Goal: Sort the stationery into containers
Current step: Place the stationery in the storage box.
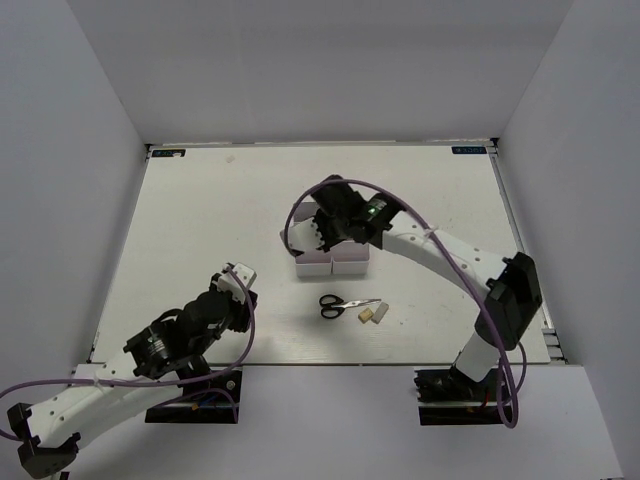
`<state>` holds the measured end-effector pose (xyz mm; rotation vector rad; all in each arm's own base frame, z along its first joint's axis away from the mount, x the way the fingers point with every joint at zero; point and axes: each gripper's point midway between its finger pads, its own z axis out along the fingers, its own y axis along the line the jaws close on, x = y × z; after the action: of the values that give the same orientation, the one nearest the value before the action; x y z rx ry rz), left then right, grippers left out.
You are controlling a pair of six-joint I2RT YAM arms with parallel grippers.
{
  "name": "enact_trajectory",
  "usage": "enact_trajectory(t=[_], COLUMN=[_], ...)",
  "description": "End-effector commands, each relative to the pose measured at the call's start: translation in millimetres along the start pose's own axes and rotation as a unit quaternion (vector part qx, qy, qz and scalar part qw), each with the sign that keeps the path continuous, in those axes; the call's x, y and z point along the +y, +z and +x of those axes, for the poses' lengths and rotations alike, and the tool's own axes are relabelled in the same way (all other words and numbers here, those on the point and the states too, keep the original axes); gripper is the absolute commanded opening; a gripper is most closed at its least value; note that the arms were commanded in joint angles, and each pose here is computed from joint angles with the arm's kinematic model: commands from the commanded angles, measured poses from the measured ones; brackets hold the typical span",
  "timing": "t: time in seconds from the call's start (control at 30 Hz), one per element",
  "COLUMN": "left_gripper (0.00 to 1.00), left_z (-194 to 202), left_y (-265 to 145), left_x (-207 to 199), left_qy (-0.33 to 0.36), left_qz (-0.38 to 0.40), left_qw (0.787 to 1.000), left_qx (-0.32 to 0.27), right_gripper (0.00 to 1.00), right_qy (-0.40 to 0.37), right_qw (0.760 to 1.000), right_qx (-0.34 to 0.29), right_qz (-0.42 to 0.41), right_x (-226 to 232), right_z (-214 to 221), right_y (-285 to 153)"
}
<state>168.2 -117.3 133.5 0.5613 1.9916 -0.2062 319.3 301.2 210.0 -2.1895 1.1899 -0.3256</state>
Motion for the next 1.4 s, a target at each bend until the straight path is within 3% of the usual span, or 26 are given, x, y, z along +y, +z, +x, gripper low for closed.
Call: enact_trajectory(t=[0.0, 0.2, 0.6, 0.8, 1.03, 1.23, 1.37], left_gripper=[0.62, 0.62, 0.62, 0.62, 0.62, 0.64, 0.62], left_z=[-0.8, -3.7, -8.3, -8.5, -12.8, -12.5, -16.1], left_y=[-1.1, -3.1, -7.1, -7.7, -10.4, -10.1, -11.2], left_x=[1.8, 1.8, 2.4, 2.7, 3.2, 2.0, 1.5], left_qy=[0.001, -0.002, -0.009, -0.010, -0.018, -0.015, -0.020], left_qz=[-0.003, -0.001, 0.004, 0.004, 0.007, 0.010, 0.013], left_qw=[1.000, 1.000, 1.000, 1.000, 0.999, 0.999, 0.998], left_qx=[-0.003, -0.010, -0.027, -0.027, -0.042, -0.042, -0.052], right_gripper=[0.00, 0.00, 0.00, 0.00, 0.41, 0.52, 0.51], right_qy=[-0.085, -0.155, -0.165, -0.188, -0.185, -0.166, -0.149], right_qw=[0.995, 0.983, 0.961, 0.956, 0.954, 0.960, 0.966], right_qx=[0.045, 0.094, 0.214, 0.224, 0.229, 0.218, 0.207], right_qz=[0.021, 0.018, 0.053, 0.004, -0.046, -0.047, -0.034], right_x=[-12.9, -16.5, -43.2, -20.1, 3.2, 5.3, -1.0], right_z=[-6.8, -19.6, -18.7, -14.7, -9.3, -14.8, -20.7], right_y=[2.0, 16.8, 34.4, 40.8, 39.1, 36.9, 31.2])
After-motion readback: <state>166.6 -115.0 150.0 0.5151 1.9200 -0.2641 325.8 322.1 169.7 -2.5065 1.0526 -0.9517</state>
